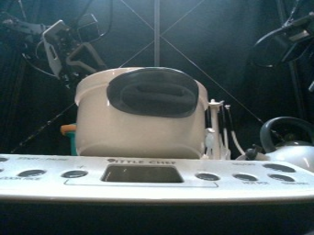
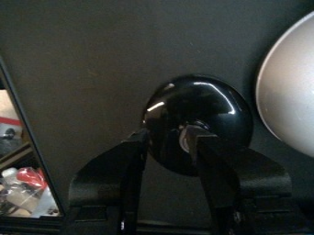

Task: Grab pot lid

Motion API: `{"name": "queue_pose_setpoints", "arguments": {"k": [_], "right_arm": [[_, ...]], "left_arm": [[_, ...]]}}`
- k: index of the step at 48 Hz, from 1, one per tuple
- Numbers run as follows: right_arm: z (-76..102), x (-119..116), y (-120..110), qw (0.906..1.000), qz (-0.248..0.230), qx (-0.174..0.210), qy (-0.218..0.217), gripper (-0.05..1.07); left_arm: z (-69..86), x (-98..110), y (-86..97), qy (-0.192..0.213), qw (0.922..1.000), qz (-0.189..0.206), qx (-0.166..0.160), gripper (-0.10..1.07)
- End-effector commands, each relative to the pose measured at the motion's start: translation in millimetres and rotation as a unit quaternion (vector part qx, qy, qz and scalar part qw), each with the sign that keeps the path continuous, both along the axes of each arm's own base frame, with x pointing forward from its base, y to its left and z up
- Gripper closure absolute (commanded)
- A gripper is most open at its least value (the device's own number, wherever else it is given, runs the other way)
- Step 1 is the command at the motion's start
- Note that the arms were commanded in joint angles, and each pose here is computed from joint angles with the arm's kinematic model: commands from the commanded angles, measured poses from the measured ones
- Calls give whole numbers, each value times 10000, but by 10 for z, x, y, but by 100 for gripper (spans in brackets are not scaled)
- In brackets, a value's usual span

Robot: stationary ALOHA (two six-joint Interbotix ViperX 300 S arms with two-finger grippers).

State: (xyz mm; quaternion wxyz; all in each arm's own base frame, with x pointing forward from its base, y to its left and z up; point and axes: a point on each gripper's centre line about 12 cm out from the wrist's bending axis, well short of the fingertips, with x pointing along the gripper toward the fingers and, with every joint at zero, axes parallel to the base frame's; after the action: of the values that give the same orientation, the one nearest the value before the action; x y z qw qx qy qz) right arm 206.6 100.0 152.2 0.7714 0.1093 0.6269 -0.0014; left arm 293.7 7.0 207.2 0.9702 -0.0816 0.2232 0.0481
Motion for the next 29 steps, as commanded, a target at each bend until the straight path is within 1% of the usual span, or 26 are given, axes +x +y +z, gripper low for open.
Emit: {"name": "queue_pose_setpoints", "arguments": {"k": [1,4,12,19,22,29], "right_arm": [[22,1,6,9996,-224,-90,-122,24],[12,-1,7,9989,-438,-121,-144,24],[-20,-21,16,9978,-603,-211,-155,20],[-87,-21,54,9980,-607,-162,-79,9],[-108,-19,51,9980,-592,-194,-62,8],[-190,-32,54,9980,-562,-273,70,8]], "left_arm": [[71,28,20,-148,9999,46,16,8],[77,31,29,-155,9999,61,16,8],[74,26,42,-148,9999,74,28,8],[54,13,43,-124,9999,85,17,8],[38,8,47,-101,9999,89,23,8],[58,-12,42,-138,9999,66,50,8]]}}
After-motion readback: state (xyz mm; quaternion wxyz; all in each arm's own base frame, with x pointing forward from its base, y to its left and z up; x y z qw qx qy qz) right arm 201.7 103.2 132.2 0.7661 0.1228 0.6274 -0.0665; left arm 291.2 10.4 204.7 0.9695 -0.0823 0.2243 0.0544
